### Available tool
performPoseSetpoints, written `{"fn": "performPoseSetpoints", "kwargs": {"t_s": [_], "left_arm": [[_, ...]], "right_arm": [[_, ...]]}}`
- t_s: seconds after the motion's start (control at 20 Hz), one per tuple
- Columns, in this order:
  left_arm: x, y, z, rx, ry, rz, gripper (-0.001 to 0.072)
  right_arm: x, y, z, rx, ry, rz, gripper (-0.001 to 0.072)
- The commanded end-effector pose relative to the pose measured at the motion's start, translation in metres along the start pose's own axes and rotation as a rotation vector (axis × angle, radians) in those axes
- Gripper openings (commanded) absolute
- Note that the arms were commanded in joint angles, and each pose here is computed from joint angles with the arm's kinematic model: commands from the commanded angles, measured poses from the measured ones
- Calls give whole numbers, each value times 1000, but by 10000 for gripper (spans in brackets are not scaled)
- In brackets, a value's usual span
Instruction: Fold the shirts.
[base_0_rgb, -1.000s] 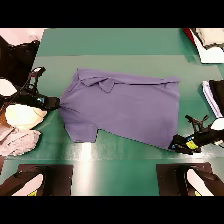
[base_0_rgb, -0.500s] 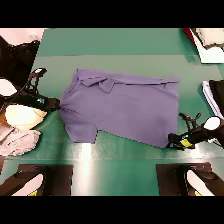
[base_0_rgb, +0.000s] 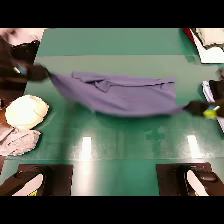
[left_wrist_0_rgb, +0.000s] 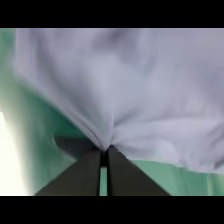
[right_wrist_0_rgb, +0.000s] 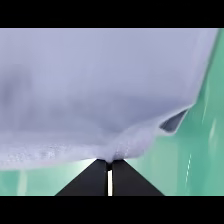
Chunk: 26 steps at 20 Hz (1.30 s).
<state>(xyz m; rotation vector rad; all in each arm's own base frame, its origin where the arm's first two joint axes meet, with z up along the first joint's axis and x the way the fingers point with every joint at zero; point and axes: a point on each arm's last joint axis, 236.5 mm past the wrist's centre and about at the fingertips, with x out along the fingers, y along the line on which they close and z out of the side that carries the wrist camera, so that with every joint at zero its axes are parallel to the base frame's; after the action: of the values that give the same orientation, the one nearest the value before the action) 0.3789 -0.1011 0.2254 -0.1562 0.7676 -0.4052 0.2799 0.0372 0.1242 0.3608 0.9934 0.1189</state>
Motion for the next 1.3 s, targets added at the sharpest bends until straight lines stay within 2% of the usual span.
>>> {"fn": "performPoseSetpoints", "kwargs": {"t_s": [0.0,0.15,0.3,0.45,0.6,0.75,0.85,1.0,1.25], "left_arm": [[-118,-59,107,150,-367,-36,28],[-241,-113,152,288,-677,-39,27],[-332,-148,154,351,-917,-44,28],[-380,-169,139,379,-1029,-57,27],[-399,-191,127,391,-1065,-140,28],[-369,-183,127,373,-977,-149,27],[-312,-156,128,315,-836,-124,27],[-192,-101,112,185,-566,-98,27],[-27,-22,71,22,-204,-52,27]], "right_arm": [[-102,49,103,-116,-360,43,14],[-187,87,157,-224,-574,62,14],[-259,115,180,-305,-735,66,14],[-313,130,184,-360,-860,46,14],[-342,122,180,-356,-961,-16,14],[-347,96,175,-311,-1011,-113,12],[-327,77,177,-274,-944,-167,12],[-271,59,184,-242,-704,-191,12],[-104,-3,172,-140,-132,-241,12]]}}
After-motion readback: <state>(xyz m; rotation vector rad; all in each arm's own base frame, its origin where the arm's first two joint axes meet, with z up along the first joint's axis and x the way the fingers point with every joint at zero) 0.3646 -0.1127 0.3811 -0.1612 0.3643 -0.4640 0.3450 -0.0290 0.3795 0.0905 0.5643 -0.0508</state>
